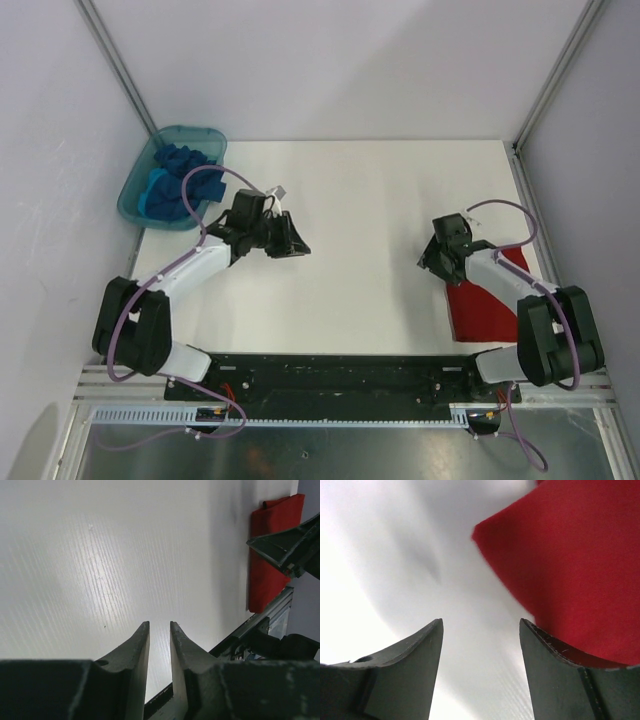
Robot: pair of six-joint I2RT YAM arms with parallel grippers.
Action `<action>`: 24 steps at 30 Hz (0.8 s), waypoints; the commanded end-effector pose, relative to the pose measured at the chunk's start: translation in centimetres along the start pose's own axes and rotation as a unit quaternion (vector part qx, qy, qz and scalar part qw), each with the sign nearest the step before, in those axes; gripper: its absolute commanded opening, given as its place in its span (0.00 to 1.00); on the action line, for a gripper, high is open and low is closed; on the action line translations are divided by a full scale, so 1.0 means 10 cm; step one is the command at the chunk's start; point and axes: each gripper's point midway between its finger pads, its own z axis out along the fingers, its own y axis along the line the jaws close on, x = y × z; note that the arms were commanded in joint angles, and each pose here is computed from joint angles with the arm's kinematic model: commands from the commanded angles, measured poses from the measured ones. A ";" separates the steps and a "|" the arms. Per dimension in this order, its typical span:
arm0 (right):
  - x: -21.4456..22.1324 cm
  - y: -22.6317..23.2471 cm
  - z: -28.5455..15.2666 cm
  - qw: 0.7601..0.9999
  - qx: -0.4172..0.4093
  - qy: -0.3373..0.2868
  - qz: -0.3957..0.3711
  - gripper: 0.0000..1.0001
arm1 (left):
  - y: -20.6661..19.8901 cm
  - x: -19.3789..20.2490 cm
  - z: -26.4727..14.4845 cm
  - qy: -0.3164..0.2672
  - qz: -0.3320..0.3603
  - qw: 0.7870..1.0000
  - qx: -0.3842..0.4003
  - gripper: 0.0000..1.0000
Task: Fold and stack the t-shirts
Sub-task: Put the neatly folded tshirt into the corner of the board with the right arm
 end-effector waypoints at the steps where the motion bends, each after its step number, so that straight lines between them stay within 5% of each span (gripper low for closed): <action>1: -0.20 0.45 -0.29 0.997 -0.070 -0.032 -0.003 0.68 | -0.02 -0.06 -0.13 -0.027 0.028 0.999 -0.005 0.28; 10: -0.64 1.36 -1.00 0.977 -0.193 -0.084 -0.011 0.72 | 0.00 -0.26 -0.31 -0.086 0.058 0.994 -0.041 0.38; 14: -0.81 1.55 -1.22 0.966 -0.235 -0.104 -0.023 0.75 | -0.01 -0.39 -0.45 -0.121 0.081 0.987 -0.059 0.56; 16: -0.87 1.61 -1.29 0.961 -0.250 -0.112 -0.032 0.79 | -0.02 -0.46 -0.55 -0.141 0.095 0.983 -0.070 0.81; 18: -0.92 1.65 -1.34 0.957 -0.260 -0.119 -0.041 0.83 | -0.05 -0.55 -0.66 -0.162 0.110 0.977 -0.079 0.95; 24: -1.19 1.82 -1.57 0.944 -0.292 -0.145 -0.050 0.99 | -0.22 -0.78 -1.03 -0.229 0.130 0.961 -0.087 0.99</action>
